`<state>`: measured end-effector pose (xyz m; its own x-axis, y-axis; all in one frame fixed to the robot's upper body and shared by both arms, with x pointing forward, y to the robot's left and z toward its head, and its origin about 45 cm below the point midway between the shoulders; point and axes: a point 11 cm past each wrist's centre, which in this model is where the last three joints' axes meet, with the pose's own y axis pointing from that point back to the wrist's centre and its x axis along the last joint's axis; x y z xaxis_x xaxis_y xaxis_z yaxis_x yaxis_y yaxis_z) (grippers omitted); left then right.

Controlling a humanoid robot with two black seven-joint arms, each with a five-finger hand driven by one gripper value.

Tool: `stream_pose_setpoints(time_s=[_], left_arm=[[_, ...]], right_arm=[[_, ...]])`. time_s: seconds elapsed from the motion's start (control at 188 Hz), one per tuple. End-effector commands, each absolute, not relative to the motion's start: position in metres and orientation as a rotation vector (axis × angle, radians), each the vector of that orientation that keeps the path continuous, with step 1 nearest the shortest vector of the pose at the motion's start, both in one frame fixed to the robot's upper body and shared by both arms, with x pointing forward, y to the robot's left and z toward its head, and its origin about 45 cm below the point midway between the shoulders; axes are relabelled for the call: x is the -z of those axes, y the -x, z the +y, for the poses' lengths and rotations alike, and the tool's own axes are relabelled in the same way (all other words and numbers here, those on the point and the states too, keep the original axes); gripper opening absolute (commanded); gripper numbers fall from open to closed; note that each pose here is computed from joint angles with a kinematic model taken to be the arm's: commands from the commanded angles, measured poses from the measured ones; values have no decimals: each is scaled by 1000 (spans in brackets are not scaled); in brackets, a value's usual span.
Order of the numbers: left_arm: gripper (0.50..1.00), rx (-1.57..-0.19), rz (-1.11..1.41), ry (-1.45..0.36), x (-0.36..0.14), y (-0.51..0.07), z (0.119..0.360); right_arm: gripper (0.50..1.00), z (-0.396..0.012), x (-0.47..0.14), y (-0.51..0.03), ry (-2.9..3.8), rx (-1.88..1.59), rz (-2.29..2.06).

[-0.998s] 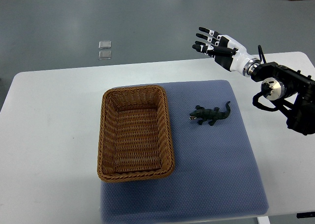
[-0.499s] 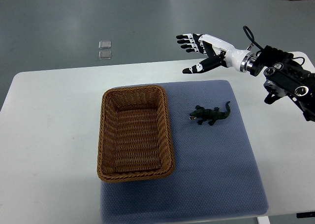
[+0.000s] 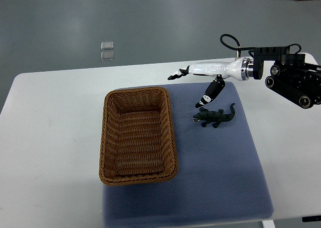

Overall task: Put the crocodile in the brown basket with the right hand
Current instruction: 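Move the right hand over the dark green toy crocodile, fingers open, then lower the right hand onto the crocodile and close fingers around it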

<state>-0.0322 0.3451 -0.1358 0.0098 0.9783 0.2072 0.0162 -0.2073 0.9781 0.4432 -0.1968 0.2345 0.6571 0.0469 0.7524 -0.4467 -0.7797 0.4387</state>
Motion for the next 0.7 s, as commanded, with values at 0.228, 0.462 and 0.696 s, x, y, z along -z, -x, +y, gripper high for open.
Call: stream_pose_setpoints(time_s=[0.228, 0.462, 0.696], left_arm=[[1000, -1348, 1110, -1378, 136, 32, 345], [1000, -1347, 1111, -1379, 136, 32, 345], [1000, -1348, 1110, -1378, 136, 32, 345]], right_arm=[[928, -223, -204, -433, -1964, -1256, -75], [928, -239, -206, -433, -1931, -1229, -55], [928, -236, -196, -425, -1947, -1209, -25]])
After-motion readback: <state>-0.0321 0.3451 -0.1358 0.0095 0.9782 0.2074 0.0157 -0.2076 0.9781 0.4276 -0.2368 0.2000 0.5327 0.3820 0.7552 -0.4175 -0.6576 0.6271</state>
